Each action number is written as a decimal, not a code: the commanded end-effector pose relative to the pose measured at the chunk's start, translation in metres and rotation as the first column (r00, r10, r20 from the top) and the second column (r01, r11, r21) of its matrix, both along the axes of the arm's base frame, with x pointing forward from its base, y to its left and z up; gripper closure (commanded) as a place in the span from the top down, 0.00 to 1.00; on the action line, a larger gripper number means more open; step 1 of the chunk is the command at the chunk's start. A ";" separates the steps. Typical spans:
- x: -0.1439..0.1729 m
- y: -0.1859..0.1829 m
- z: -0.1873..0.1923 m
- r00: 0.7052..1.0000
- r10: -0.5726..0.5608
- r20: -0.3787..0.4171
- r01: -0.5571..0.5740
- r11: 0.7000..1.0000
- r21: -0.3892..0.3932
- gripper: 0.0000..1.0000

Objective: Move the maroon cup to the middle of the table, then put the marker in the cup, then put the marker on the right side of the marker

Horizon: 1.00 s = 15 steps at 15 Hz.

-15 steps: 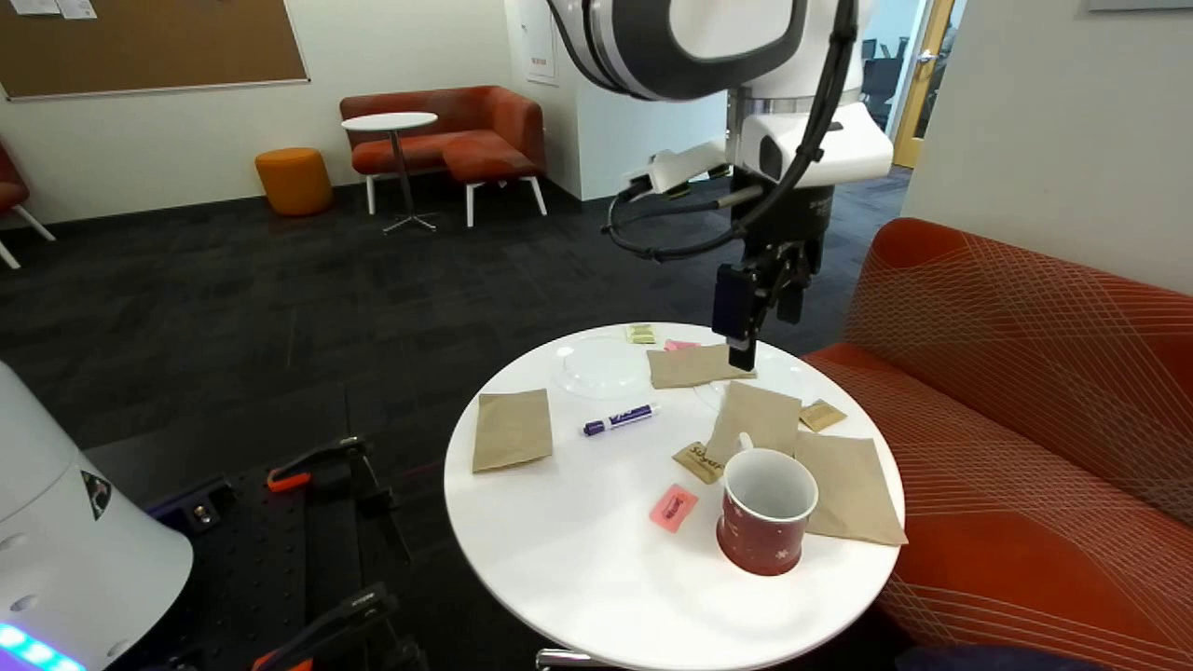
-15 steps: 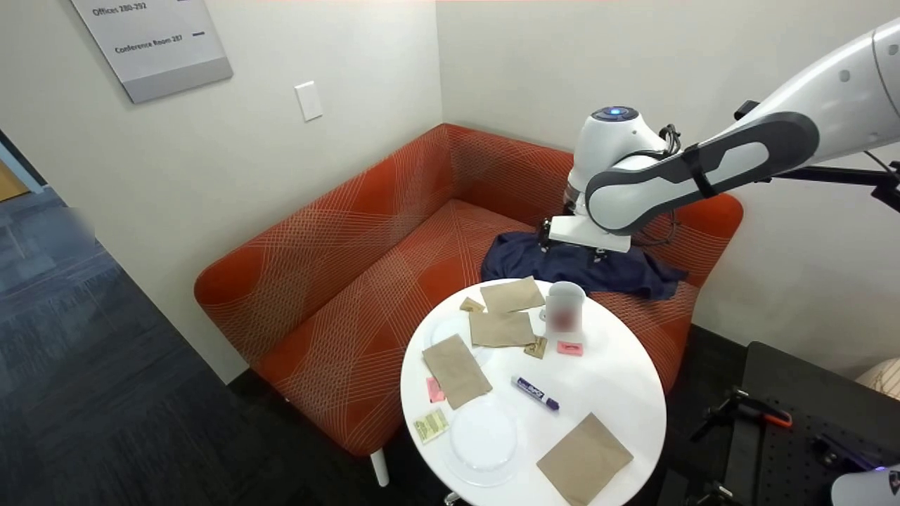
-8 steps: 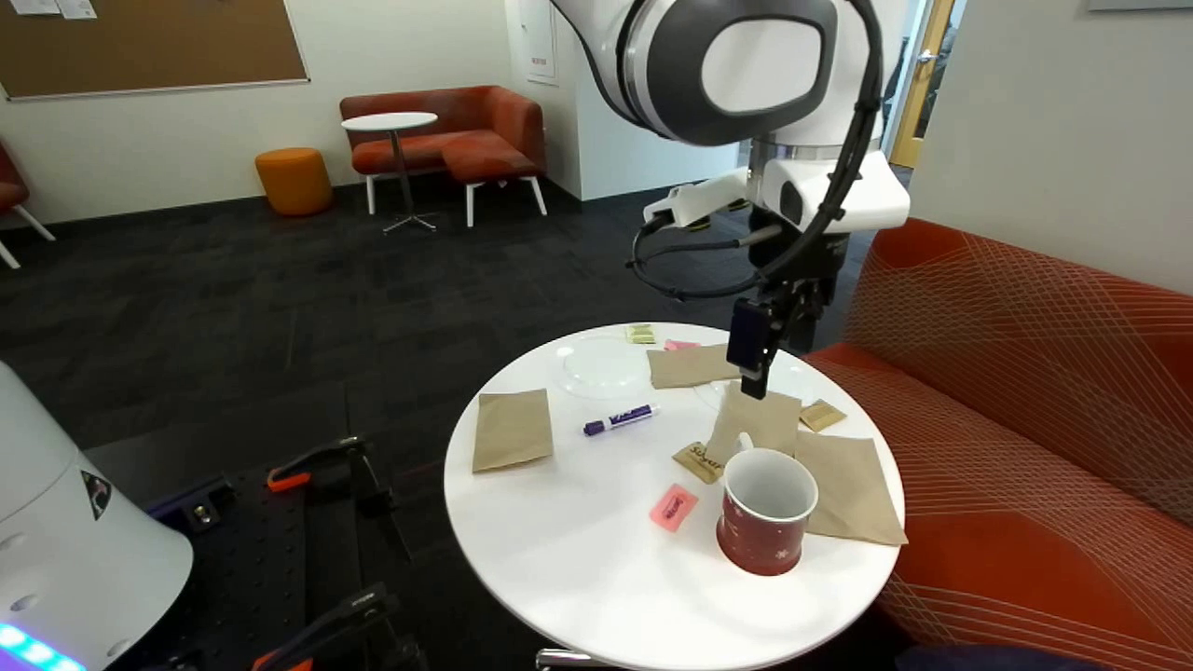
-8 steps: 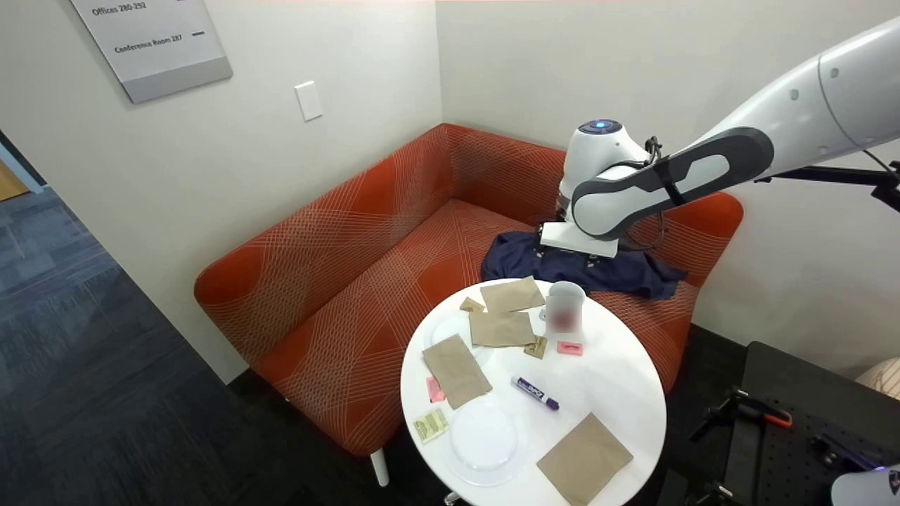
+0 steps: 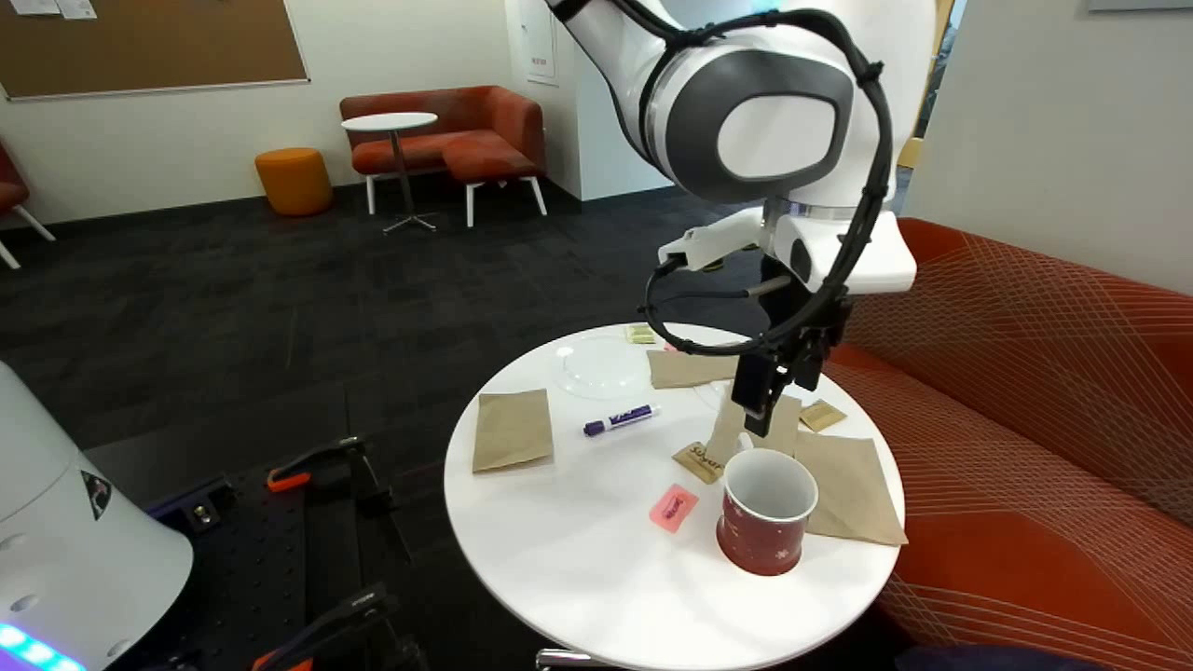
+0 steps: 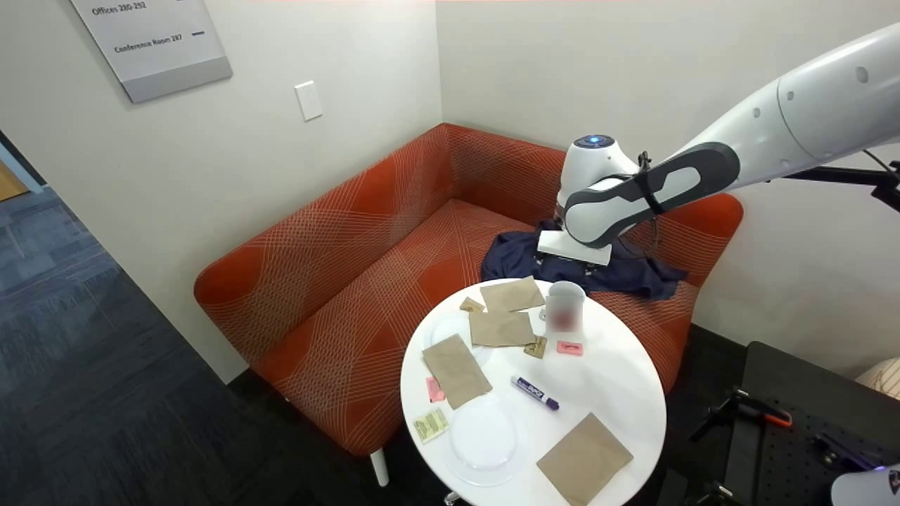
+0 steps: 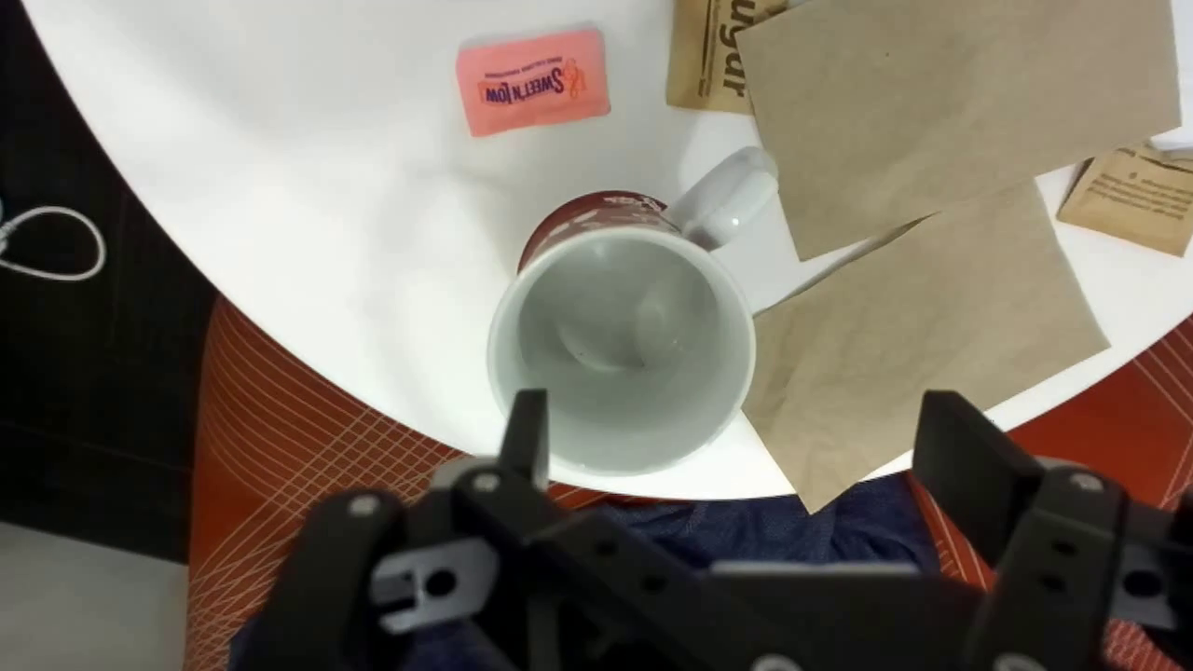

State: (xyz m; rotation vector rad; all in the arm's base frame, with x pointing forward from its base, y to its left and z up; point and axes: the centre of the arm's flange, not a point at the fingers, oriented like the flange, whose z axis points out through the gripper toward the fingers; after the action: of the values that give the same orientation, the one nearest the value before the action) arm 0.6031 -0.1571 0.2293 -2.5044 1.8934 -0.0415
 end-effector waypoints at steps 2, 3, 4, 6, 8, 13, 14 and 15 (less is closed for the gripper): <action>-0.002 -0.022 -0.017 0.999 -0.016 0.041 0.016 1.000 0.004 1.00; -0.002 -0.027 -0.020 0.999 -0.024 0.046 0.024 1.000 0.003 1.00; -0.001 -0.031 -0.025 0.998 -0.034 0.046 0.034 0.999 0.004 1.00; 0.000 -0.035 -0.033 0.998 -0.040 0.049 0.039 0.999 0.007 1.00; 0.003 -0.035 -0.040 0.998 -0.038 0.054 0.037 0.999 0.008 1.00; 0.019 -0.023 -0.049 0.997 -0.032 0.070 0.032 0.999 0.005 1.00; 0.025 -0.021 -0.050 0.997 -0.031 0.073 0.030 1.000 0.006 1.00; 0.028 -0.019 -0.051 0.997 -0.029 0.073 0.029 1.000 0.004 1.00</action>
State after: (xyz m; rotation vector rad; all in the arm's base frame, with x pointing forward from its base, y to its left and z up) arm 0.6123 -0.1800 0.1822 -2.4503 1.9198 -0.0954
